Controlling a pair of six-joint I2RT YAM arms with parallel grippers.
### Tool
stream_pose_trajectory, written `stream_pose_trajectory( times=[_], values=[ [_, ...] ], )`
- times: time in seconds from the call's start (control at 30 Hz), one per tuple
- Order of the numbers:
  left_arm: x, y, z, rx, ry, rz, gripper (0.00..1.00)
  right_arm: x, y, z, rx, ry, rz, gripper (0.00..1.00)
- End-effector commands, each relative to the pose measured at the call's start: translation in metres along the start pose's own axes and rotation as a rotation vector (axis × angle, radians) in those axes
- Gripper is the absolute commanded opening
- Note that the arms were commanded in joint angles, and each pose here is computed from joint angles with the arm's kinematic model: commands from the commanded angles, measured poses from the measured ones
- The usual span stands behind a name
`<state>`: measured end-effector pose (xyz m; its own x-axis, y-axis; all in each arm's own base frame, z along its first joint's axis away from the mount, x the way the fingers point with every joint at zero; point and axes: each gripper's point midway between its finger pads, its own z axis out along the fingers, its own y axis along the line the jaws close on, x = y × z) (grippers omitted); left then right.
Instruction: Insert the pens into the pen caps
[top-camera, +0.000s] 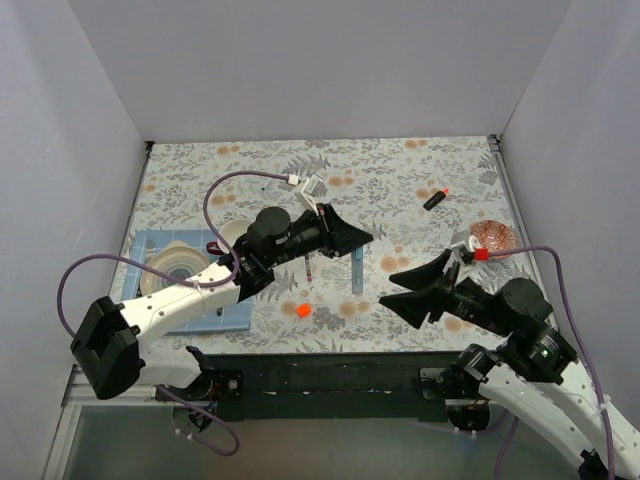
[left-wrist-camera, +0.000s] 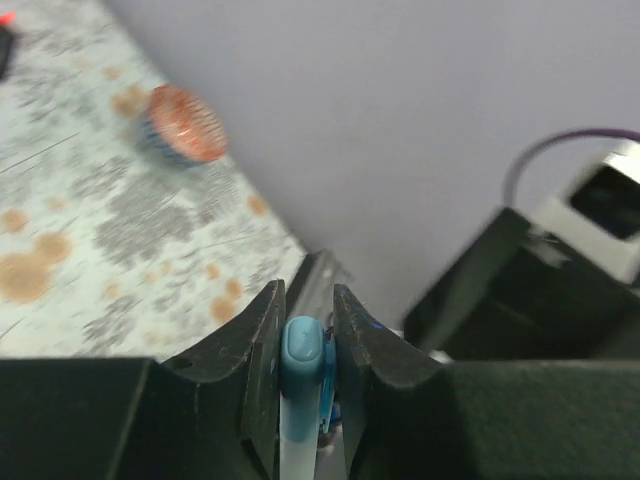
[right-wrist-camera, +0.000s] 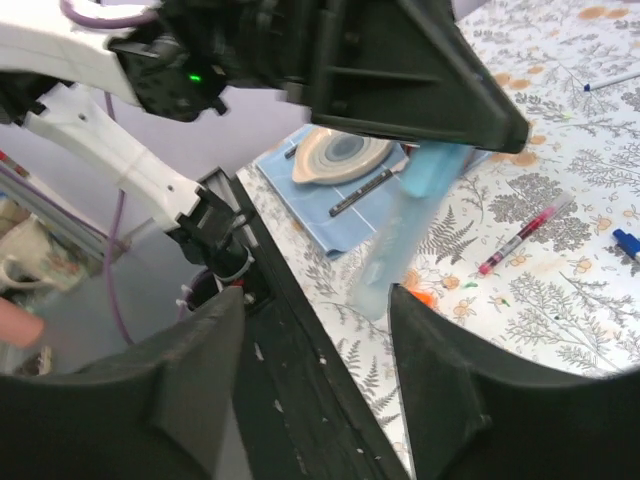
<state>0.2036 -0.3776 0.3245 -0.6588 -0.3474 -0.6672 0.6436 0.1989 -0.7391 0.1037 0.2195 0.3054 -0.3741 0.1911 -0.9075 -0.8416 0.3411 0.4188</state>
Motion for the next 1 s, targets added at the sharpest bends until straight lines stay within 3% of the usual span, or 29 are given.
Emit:
stream_pose_trajectory(
  times=[0.0, 0.1, 0.3, 0.43, 0.77, 0.9, 0.97],
  values=[
    [-0.018, 0.046, 0.004, -0.224, 0.044, 0.037, 0.0, -0.002, -0.003, -0.026, 0.071, -0.062, 0.033, 0.74],
    [-0.023, 0.092, 0.006, -0.379, 0.074, 0.021, 0.0, 0.002, -0.006, -0.04, 0.107, -0.081, 0.052, 0.82],
    [0.012, 0.192, -0.002, -0.646, 0.179, -0.092, 0.0, 0.01, -0.018, -0.042, 0.171, -0.058, 0.068, 0.83],
    [0.036, 0.232, -0.01, -0.782, 0.231, -0.117, 0.0, 0.019, -0.022, -0.036, 0.173, -0.031, 0.087, 0.83],
    [0.06, 0.304, -0.023, -1.007, 0.227, -0.098, 0.0, 0.021, -0.021, -0.036, 0.155, -0.045, 0.087, 0.83],
    [0.06, 0.318, -0.023, -1.058, 0.228, -0.08, 0.06, 0.023, -0.021, -0.036, 0.153, -0.039, 0.087, 0.83],
    [0.061, 0.319, -0.025, -1.069, 0.237, -0.082, 0.13, 0.023, -0.021, -0.035, 0.154, -0.032, 0.091, 0.83]
  ],
)
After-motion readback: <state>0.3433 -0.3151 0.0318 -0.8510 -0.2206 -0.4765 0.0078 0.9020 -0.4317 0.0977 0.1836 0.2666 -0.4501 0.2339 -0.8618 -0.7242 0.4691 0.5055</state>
